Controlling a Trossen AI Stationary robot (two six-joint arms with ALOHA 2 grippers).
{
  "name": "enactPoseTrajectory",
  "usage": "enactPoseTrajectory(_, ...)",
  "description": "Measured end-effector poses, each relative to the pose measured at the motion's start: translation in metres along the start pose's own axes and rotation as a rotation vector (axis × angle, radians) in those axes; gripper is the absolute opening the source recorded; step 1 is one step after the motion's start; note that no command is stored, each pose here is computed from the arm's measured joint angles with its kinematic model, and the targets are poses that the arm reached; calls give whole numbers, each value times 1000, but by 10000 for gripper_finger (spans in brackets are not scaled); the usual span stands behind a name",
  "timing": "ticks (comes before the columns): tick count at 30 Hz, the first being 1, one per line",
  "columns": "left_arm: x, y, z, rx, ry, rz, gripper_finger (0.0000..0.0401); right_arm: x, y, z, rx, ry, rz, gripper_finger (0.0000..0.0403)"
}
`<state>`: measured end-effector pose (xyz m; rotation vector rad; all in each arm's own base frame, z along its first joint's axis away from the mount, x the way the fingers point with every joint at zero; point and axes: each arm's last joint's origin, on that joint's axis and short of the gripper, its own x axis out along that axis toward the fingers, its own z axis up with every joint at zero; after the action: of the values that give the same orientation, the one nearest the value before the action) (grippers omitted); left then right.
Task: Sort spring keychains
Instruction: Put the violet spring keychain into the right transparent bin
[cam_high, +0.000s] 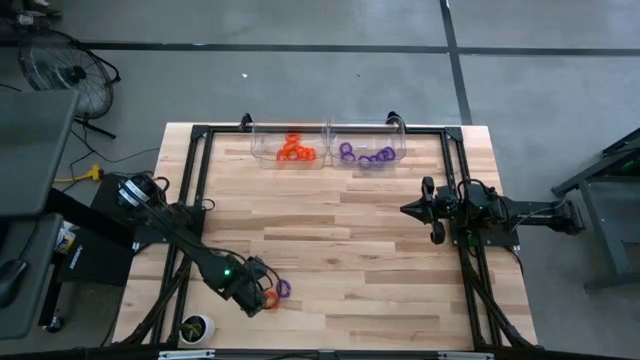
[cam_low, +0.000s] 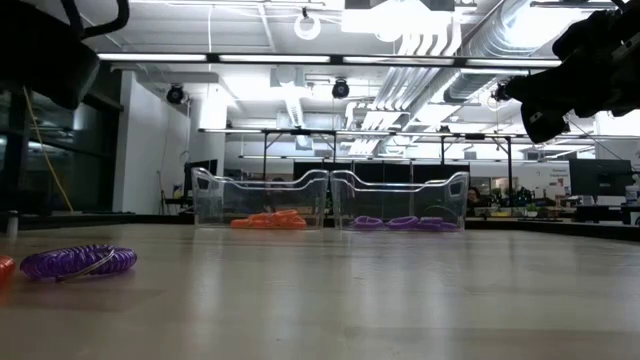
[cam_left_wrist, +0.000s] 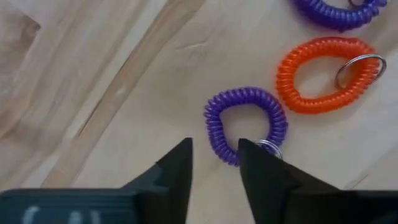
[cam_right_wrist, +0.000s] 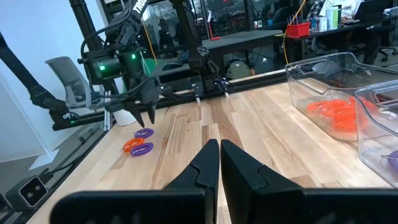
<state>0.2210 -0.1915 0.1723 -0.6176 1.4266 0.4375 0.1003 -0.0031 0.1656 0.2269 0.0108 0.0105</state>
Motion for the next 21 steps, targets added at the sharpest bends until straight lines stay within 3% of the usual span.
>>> enactPoseTrajectory(5, 9, -2, 1, 0, 0, 25, 172, 0, 0, 0, 0, 0, 0, 12)
enactPoseTrajectory(9, 18, -3, 1, 1, 0, 49, 183, 0, 0, 0, 0, 0, 0, 12)
enactPoseTrajectory(15, 29, -5, 1, 5, -6, 84, 173, 0, 0, 0, 0, 1, 0, 12)
enactPoseTrajectory(21, 34, -6, 1, 12, 0, 90, 125, 0, 0, 0, 0, 0, 0, 12)
